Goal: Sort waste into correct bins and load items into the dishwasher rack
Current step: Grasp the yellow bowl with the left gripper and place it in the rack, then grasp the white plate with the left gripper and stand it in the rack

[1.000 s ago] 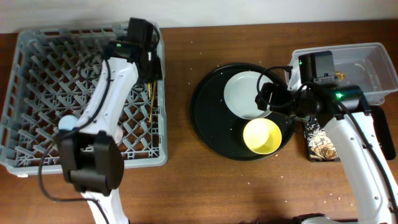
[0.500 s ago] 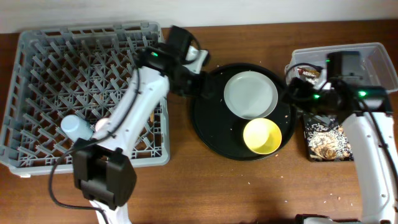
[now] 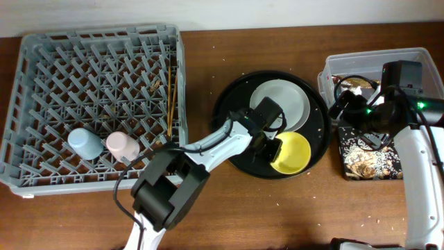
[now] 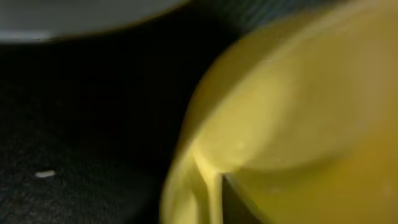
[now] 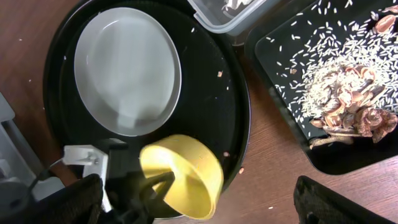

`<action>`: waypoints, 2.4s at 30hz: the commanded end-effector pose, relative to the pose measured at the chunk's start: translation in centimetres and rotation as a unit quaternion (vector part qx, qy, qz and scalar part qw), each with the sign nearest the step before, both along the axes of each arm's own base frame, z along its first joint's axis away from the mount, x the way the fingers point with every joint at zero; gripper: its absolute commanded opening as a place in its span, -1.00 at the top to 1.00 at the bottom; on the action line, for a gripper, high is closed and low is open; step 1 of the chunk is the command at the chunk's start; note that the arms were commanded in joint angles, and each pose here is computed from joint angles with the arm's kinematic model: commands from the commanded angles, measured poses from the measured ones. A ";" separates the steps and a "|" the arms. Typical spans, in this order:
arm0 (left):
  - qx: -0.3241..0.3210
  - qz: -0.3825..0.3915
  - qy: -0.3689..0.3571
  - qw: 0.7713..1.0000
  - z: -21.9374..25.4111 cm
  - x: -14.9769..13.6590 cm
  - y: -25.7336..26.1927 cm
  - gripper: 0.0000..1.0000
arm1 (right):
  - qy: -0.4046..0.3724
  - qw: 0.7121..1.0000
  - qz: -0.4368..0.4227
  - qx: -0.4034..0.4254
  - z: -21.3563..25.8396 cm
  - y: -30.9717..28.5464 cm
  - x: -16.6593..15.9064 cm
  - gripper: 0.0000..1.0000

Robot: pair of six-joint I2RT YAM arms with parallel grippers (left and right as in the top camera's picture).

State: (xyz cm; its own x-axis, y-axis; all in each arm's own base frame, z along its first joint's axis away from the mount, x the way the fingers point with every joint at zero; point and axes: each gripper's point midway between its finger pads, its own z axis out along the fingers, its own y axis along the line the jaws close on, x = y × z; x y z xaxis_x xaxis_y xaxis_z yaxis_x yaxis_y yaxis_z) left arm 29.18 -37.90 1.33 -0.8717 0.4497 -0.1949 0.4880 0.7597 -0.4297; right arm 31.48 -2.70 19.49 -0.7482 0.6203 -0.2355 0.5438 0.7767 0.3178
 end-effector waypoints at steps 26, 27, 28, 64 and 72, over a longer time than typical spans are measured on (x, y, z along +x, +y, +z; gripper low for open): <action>0.684 0.416 -0.264 0.538 18.1 13.5 51.6 1.00 | -0.008 1.000 -0.007 -0.002 0.8 -0.1 -0.2 -0.97; 0.695 0.409 -0.262 0.530 17.7 13.5 51.9 1.00 | -0.008 1.000 -0.007 -0.002 0.8 -0.1 -0.2 -0.97; 0.703 0.404 -0.258 0.525 17.3 13.6 52.2 1.00 | -0.008 1.000 -0.007 -0.002 0.8 -0.1 -0.2 -0.97; 0.082 0.096 -0.092 0.988 1.0 14.8 5.8 -0.02 | -0.003 1.000 -0.003 0.008 0.6 0.2 -0.1 -0.97; 0.110 0.112 -0.053 0.986 0.8 14.7 8.1 1.00 | 0.003 1.000 -0.003 0.009 0.2 0.2 0.0 -0.97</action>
State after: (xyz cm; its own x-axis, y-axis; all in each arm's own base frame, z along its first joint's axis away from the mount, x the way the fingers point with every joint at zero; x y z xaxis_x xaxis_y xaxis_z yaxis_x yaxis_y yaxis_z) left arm 43.75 -31.99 1.35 -0.9142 0.3052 -0.2668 0.3658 0.9046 -0.2187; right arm 31.18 -2.51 19.31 -0.7483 0.6279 -0.2139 0.5539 0.7689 0.3194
